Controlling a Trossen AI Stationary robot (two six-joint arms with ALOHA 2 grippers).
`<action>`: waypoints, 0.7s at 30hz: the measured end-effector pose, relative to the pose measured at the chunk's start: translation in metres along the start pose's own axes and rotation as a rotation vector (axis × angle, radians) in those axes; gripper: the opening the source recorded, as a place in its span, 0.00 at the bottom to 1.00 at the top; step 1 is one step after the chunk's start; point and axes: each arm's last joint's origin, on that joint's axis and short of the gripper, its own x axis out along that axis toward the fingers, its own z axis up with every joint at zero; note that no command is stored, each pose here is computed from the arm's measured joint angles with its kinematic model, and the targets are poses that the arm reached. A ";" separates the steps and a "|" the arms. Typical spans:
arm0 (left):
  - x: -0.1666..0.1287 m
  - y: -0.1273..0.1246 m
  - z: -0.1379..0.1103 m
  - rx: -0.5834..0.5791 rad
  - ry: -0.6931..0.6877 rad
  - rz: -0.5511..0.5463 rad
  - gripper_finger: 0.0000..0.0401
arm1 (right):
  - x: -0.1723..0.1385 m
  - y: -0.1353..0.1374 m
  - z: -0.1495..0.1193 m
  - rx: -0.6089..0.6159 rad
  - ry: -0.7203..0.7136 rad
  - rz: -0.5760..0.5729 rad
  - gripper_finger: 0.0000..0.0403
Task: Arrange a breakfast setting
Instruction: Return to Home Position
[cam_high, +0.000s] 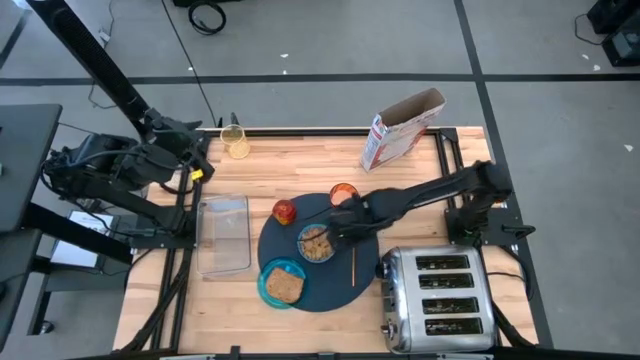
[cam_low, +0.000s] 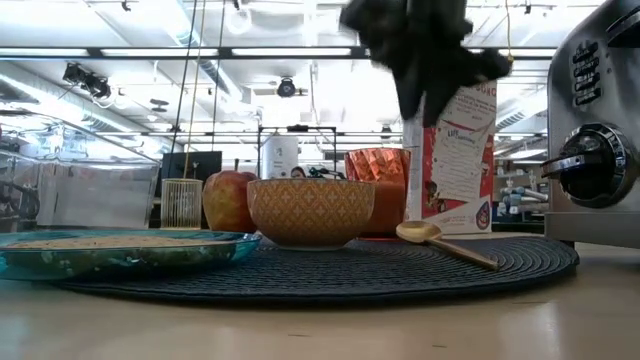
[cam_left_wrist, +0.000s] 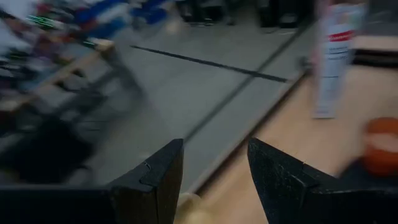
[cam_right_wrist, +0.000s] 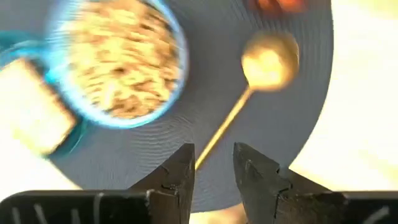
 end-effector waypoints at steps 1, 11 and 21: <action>0.000 -0.001 0.001 -0.017 0.002 -0.042 0.46 | -0.009 -0.001 -0.002 -0.075 -0.037 0.020 0.29; -0.018 -0.018 0.017 -0.101 -0.082 -0.536 0.43 | -0.060 0.002 -0.028 -0.543 -0.443 0.101 0.11; -0.027 -0.055 0.035 -0.080 -0.448 -0.968 0.17 | -0.111 -0.033 -0.020 -0.775 -0.592 0.292 0.02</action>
